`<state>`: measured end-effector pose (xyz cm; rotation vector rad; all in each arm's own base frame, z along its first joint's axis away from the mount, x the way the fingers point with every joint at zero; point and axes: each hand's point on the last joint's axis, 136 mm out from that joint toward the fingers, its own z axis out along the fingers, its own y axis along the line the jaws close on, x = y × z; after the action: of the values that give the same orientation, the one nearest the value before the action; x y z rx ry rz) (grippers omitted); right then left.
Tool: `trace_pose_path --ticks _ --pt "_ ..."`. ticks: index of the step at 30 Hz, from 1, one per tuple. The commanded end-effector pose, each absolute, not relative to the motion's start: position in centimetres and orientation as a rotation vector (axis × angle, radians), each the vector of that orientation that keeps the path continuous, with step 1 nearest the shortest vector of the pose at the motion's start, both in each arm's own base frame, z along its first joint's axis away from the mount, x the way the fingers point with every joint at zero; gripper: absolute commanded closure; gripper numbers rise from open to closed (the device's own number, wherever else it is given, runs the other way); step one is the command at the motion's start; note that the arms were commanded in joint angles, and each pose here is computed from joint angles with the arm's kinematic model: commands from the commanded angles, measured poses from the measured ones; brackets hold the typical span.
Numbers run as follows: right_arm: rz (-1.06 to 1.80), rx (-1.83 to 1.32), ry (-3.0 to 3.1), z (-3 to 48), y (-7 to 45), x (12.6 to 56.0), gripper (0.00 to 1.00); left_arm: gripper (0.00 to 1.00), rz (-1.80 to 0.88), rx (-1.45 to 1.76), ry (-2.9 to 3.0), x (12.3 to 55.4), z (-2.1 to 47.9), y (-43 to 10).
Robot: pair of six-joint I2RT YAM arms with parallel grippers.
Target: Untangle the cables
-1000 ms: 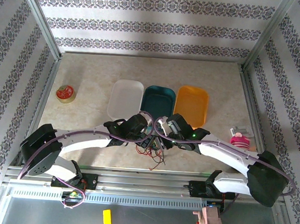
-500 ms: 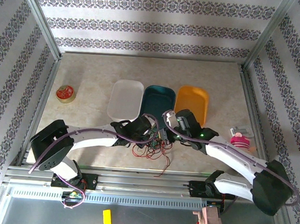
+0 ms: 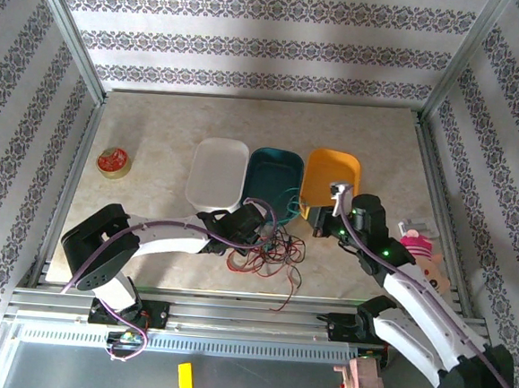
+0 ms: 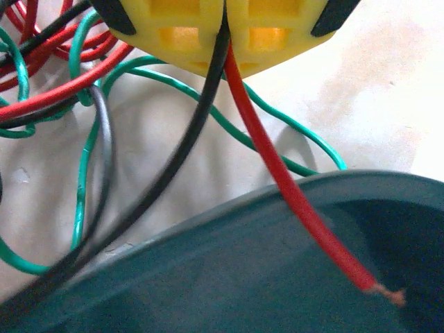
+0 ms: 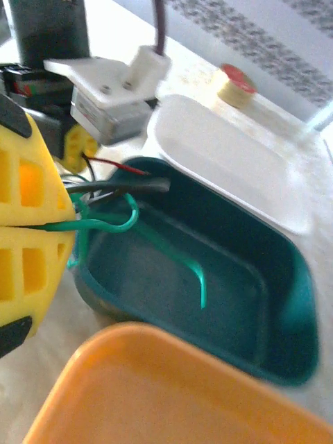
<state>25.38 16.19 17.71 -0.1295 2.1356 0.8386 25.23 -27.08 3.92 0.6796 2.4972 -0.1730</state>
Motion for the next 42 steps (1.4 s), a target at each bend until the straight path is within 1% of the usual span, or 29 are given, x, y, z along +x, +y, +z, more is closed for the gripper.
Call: trace_pose_path --ticks 1,4,9,11,13,15,18,22,24,29,38,42 --pt "0.758 0.051 2.063 18.3 13.4 26.9 1.0 1.0 -0.064 0.652 2.517 25.0 3.6 -25.7" --pt "0.753 0.092 2.072 17.8 12.5 26.9 1.0 1.0 -0.068 0.64 2.504 25.1 4.2 -25.6" --pt "0.864 -0.02 2.13 17.0 14.4 25.7 1.0 1.0 -0.145 0.693 2.446 25.2 6.4 -26.7" --pt "0.919 -0.068 2.149 16.8 15.4 25.2 1.0 0.86 -0.207 0.722 2.404 25.1 7.7 -27.5" --pt "0.954 -0.102 2.158 16.7 16.1 24.8 1.0 0.77 -0.261 0.726 2.367 25.1 9.2 -28.1" --pt "0.967 -0.154 2.155 16.9 17.0 24.4 1.0 0.56 -0.314 0.724 2.328 25.1 10.8 -28.7" --pt "0.961 -0.195 2.146 17.2 17.7 24.2 1.0 0.35 -0.378 0.723 2.272 25.2 13.0 -29.4" --pt "0.948 -0.199 2.154 17.6 17.7 24.2 1.0 0.24 -0.42 0.758 2.211 25.3 15.2 -30.2" --pt "0.947 -0.207 2.15 18.0 17.8 24.2 1.0 0.22 -0.419 0.781 2.192 25.5 15.8 -30.7" --pt "0.963 -0.206 2.159 18.8 17.9 24.1 1.0 0.21 -0.417 0.816 2.144 26.4 16.4 -32.0" --pt "1.196 -0.19 2.214 21.1 19.3 23.4 1.0 0.24 -0.546 0.854 2.053 27.4 18.2 -35.9" --pt "1.248 -0.183 2.26 22.2 19.4 23.3 1.0 0.27 -0.592 0.887 2.048 27.3 18.1 -37.1"
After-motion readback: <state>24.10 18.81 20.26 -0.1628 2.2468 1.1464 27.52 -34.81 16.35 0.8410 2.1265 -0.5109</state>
